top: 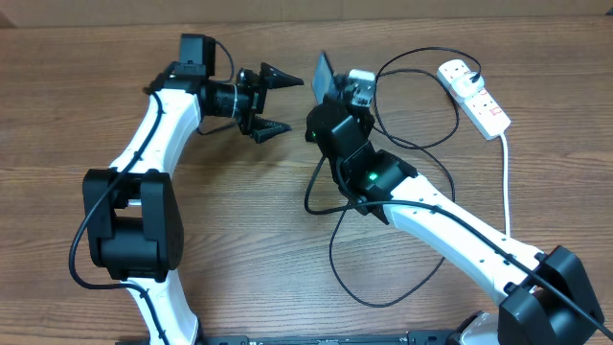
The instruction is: Plug charger to phone and switch on socket
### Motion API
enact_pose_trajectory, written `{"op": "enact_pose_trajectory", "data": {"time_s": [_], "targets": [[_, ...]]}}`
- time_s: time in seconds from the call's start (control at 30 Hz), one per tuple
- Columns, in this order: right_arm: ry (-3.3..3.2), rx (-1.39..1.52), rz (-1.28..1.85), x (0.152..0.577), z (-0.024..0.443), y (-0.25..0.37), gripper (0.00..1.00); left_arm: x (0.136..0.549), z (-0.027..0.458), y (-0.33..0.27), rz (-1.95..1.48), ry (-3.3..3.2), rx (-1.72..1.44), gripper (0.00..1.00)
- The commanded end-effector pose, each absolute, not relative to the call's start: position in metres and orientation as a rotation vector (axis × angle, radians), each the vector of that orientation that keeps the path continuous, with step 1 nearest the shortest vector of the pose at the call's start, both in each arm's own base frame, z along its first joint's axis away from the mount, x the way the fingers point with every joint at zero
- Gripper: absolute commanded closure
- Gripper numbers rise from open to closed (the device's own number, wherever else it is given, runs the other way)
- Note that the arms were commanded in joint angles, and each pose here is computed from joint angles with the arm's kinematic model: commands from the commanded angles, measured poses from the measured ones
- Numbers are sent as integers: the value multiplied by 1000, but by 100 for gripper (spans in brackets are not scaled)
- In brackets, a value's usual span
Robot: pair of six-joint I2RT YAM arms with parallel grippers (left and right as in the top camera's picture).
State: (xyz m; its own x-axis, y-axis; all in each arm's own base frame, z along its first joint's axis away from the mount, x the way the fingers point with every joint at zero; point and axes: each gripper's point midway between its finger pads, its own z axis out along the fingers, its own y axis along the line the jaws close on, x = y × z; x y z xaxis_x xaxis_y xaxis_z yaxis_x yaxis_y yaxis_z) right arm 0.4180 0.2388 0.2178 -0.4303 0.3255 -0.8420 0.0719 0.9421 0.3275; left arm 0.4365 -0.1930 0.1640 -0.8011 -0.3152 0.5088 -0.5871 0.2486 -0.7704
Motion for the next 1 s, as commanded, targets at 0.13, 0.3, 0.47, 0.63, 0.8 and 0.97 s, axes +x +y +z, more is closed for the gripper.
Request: {"op": "enact_pose_trajectory", "data": {"time_s": [0.13, 0.3, 0.47, 0.63, 0.8, 0.97], "targets": [[1815, 827, 698, 426, 252, 242, 96, 435, 180, -198, 1546, -2063, 954, 25], [1798, 1025, 879, 422, 246, 252, 96, 443, 184, -198, 1579, -2073, 953, 26], [1793, 1265, 1086, 415, 237, 267, 96, 454, 190, -198, 1649, -2114, 916, 26], [1808, 1374, 1191, 409, 233, 278, 96, 459, 191, -198, 1660, -2127, 929, 30], [1817, 1388, 1207, 407, 232, 280, 96, 460, 189, -197, 1654, -2138, 945, 37], [1778, 1550, 1297, 404, 229, 286, 96, 461, 188, -196, 1649, -2141, 957, 44]]}}
